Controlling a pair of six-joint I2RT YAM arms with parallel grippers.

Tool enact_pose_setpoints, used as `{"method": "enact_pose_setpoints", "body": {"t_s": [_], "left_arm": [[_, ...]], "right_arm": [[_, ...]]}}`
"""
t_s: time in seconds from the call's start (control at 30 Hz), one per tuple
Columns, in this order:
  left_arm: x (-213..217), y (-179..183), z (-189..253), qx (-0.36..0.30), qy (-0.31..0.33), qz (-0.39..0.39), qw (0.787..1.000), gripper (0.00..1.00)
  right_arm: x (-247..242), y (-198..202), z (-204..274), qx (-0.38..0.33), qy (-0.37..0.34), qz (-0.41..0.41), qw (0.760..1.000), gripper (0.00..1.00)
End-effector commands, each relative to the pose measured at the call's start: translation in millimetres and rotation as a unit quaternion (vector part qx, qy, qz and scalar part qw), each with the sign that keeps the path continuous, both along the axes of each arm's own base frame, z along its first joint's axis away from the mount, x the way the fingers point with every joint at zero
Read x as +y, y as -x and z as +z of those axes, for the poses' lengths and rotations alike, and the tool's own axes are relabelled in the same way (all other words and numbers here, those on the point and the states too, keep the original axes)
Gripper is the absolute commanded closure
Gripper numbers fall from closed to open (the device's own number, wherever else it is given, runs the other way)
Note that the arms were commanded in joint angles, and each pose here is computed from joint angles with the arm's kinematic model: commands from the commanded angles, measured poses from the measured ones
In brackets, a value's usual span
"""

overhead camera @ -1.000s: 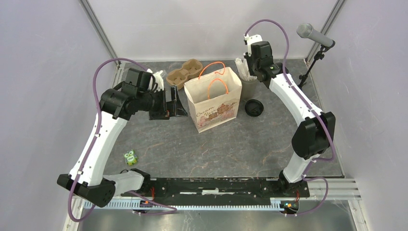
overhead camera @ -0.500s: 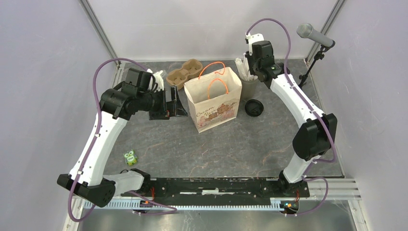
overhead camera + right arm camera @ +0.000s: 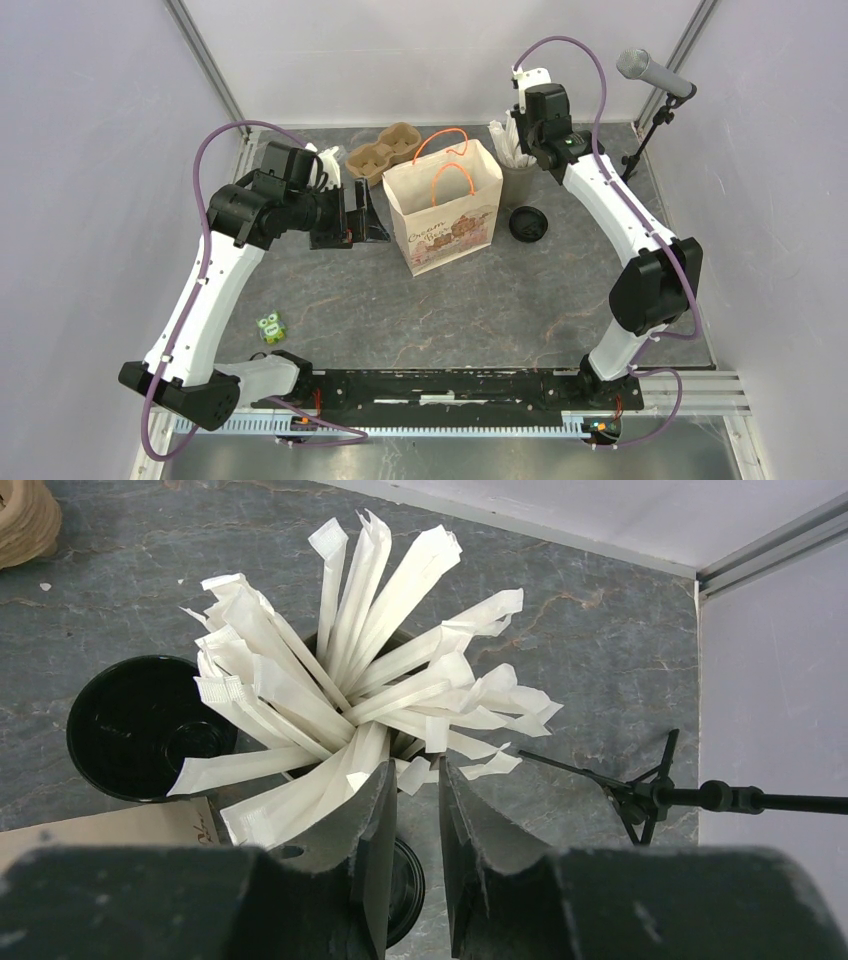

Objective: Pack the takeout coffee

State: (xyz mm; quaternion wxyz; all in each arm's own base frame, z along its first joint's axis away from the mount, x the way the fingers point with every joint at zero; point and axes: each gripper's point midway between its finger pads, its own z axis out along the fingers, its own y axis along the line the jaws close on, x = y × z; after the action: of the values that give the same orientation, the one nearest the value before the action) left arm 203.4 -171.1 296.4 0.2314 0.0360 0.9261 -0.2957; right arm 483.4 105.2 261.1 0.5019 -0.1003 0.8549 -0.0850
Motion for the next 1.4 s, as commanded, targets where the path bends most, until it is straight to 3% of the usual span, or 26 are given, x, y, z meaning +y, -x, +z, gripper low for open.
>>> {"method": "enact_pose_setpoints", "body": {"t_s": [0.0, 0.53, 0.8, 1.03, 1.37], "left_arm": [[-2.9, 0.0, 11.6, -0.033, 0.012, -0.024, 0.999, 0.0], [-2.4, -1.1, 10.9, -0.032, 0.01, -0.023, 0.999, 0.0], [-3.1, -1.8, 10.4, -0.031, 0.01, -0.024, 0.999, 0.0], [-1.5, -3.7, 7.4, -0.029, 0.004, -0.018, 0.999, 0.0], [19.4, -14.6, 5.3, -0.051, -0.041, 0.039, 0.997, 0.0]], "right_arm": [[-1.7, -5.3, 4.1, -0.016, 0.002, -0.007, 1.0, 0.72], [-0.6, -7.7, -15.8, 0.005, 0.007, -0.009, 1.0, 0.72], [-7.0, -5.2, 1.9, -0.014, 0.024, -0.009, 1.0, 0.99], [-8.8, 17.7, 56.2, -0.044, 0.01, 0.012, 0.999, 1.0], [-39.6, 88.0, 142.4, -0.099, 0.014, 0.006, 0.995, 1.0]]}}
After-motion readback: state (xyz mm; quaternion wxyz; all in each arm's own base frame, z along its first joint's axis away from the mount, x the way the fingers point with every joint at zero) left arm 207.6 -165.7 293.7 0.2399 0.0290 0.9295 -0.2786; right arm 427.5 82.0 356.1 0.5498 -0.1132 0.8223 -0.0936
